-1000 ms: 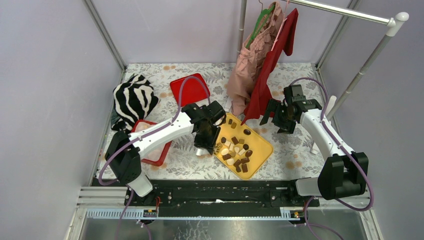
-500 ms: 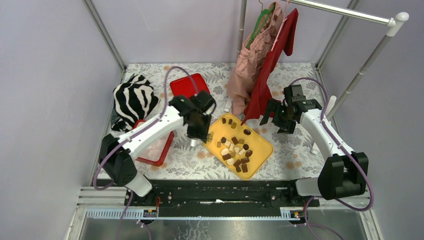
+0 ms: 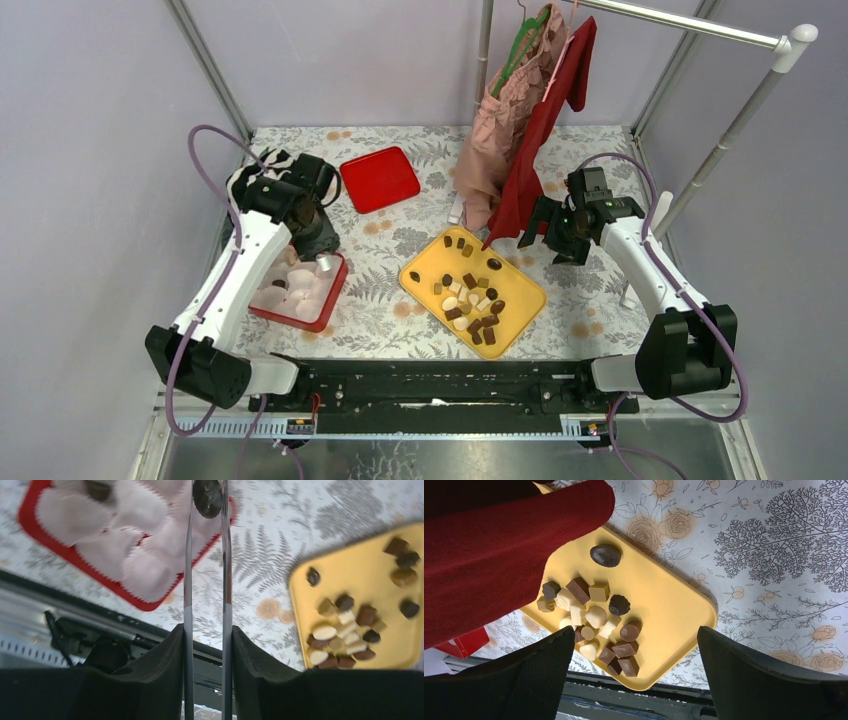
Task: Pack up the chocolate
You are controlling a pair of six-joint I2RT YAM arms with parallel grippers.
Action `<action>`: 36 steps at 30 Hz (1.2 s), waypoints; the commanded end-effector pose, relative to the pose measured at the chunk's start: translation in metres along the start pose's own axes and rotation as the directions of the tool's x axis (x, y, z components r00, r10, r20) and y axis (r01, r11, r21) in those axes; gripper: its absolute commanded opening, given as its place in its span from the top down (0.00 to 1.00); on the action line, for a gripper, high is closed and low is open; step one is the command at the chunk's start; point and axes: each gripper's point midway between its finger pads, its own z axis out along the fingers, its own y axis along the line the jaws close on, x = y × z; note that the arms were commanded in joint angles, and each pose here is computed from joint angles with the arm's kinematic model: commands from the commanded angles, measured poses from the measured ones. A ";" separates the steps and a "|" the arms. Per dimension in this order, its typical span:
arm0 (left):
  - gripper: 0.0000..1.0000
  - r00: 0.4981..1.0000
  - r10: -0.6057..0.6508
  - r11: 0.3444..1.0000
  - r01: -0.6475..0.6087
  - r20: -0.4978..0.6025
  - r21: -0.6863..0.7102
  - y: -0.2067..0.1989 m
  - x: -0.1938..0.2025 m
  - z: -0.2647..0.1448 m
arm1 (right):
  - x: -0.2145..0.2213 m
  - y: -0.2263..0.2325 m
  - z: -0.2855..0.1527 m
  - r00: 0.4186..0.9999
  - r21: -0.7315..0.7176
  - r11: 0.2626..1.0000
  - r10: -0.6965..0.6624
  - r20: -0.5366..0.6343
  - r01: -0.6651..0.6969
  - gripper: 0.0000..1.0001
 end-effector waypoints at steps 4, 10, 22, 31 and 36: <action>1.00 0.980 -0.195 0.955 0.199 0.044 -0.220 0.064 0.001 -0.007 | -0.013 0.019 -0.010 0.999 -0.082 0.996 -0.019 0.037 0.021 0.00; 1.00 0.956 -0.292 0.915 0.270 -0.030 -0.300 0.095 0.027 0.011 | -0.005 0.015 -0.008 0.999 -0.080 0.997 -0.018 0.027 0.020 0.00; 1.00 0.957 -0.290 0.880 0.254 -0.028 -0.402 0.123 0.029 0.021 | -0.002 0.012 -0.005 1.000 -0.074 0.997 -0.012 0.016 0.013 0.00; 0.90 0.959 -0.278 0.872 0.231 -0.048 -0.431 0.128 0.035 0.031 | -0.002 0.010 -0.003 1.000 -0.063 0.998 -0.007 0.015 0.008 0.00; 0.80 0.964 -0.264 0.877 0.224 -0.036 -0.426 0.127 0.029 0.032 | -0.001 0.009 -0.003 1.000 -0.060 0.998 -0.004 0.016 0.005 0.00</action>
